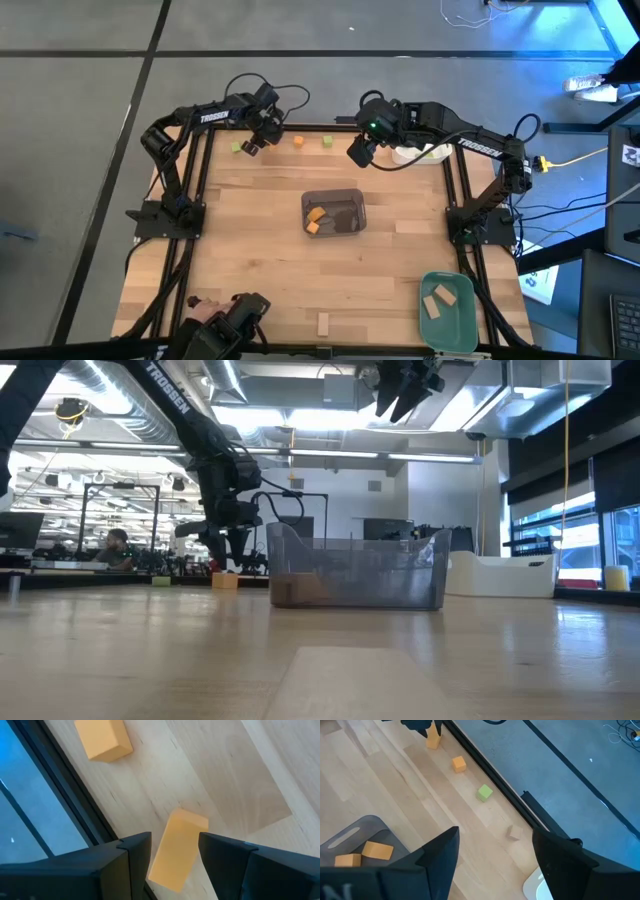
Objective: Sort & place blocks by color
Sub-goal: Put the orange block into the black bin
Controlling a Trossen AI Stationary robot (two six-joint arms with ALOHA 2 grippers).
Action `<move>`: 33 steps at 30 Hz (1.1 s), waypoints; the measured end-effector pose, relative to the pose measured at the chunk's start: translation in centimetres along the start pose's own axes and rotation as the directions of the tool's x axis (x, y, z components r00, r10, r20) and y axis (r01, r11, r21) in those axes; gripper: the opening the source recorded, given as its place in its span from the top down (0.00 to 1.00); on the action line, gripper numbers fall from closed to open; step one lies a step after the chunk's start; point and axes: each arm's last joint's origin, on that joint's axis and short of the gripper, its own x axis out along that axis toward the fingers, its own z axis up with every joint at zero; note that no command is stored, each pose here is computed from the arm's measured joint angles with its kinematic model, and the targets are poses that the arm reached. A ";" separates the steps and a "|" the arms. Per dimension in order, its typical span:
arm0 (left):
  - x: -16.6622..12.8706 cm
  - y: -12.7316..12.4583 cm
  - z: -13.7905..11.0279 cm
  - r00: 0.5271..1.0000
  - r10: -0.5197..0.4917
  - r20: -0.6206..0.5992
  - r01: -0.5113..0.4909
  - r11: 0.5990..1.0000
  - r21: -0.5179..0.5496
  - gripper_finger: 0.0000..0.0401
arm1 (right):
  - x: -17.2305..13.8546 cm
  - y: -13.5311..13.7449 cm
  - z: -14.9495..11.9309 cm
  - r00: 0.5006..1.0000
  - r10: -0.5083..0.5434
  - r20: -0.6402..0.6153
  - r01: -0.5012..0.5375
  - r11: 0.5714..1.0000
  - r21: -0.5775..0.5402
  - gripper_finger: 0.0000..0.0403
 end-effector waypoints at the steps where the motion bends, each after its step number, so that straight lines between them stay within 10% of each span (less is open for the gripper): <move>1: 0.0 0.0 0.0 1.000 0.000 0.000 0.000 1.000 0.000 0.61 | 0.0 0.0 0.0 1.000 0.000 0.000 0.000 1.000 -0.004 0.38; 33: 3.2 -0.2 -0.1 0.999 -0.052 0.010 0.053 0.994 -0.098 0.61 | 0.0 0.0 0.0 1.000 0.000 0.000 0.000 1.000 -0.025 0.38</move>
